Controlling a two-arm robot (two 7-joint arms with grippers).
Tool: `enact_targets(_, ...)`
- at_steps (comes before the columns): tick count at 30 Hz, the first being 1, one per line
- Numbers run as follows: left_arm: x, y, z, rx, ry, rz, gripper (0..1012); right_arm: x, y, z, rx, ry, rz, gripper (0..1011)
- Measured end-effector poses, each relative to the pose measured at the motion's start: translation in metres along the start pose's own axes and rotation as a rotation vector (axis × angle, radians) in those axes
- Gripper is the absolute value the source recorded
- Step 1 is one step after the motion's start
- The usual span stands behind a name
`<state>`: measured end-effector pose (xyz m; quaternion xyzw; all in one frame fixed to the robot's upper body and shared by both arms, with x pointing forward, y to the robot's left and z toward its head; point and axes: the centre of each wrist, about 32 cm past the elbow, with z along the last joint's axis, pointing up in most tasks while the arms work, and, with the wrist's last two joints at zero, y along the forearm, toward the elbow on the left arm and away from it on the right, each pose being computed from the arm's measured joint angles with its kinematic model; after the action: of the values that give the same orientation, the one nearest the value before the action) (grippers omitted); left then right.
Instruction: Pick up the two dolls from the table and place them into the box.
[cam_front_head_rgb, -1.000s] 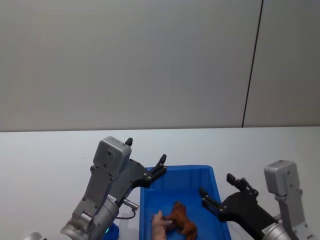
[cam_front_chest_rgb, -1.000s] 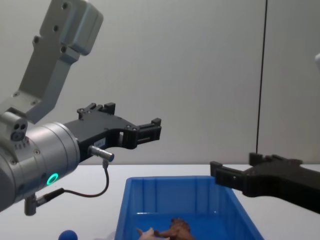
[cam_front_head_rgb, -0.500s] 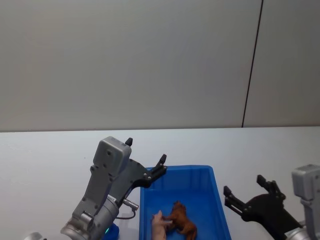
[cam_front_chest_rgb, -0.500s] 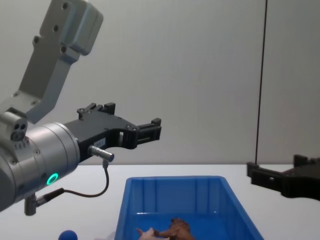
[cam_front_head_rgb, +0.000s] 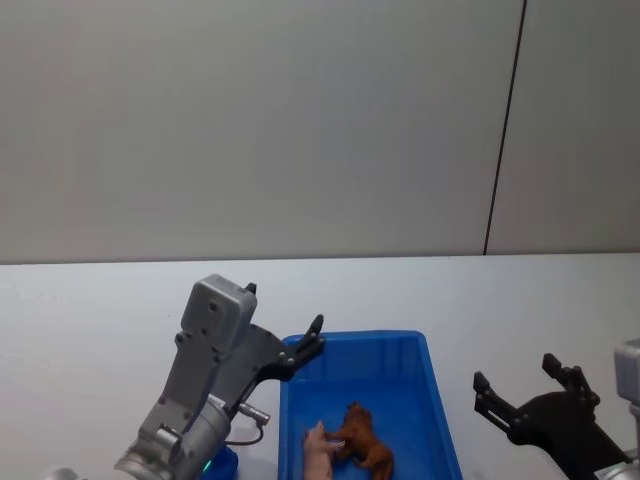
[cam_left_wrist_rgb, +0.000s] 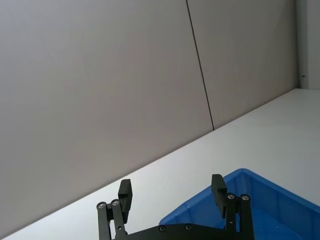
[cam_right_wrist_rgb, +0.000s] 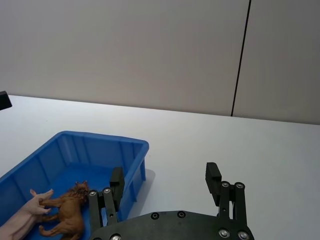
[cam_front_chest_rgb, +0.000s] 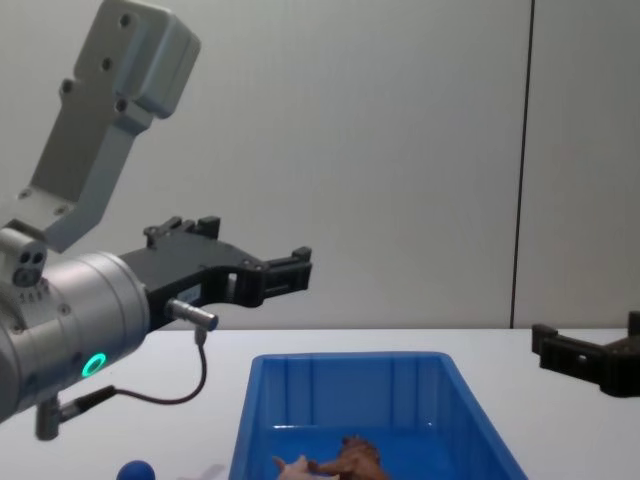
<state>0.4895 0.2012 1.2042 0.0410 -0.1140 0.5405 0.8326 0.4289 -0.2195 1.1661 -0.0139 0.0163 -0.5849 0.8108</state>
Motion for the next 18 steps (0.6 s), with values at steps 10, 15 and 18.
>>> enact_targets(10,0.0056,0.0117,-0.0011,0.101,0.030,0.049,1001,0.002,-0.003,0.000,0.001,0.002,-0.016,1001)
enact_targets(15,0.0082,0.0173,-0.0034,0.149,0.053,0.066,1002,0.002,-0.004,0.000,0.001,0.002,-0.020,1001)
enact_targets(18,0.0098,0.0207,-0.0057,0.180,0.071,0.077,1001,0.002,-0.004,0.000,0.001,0.002,-0.022,1001)
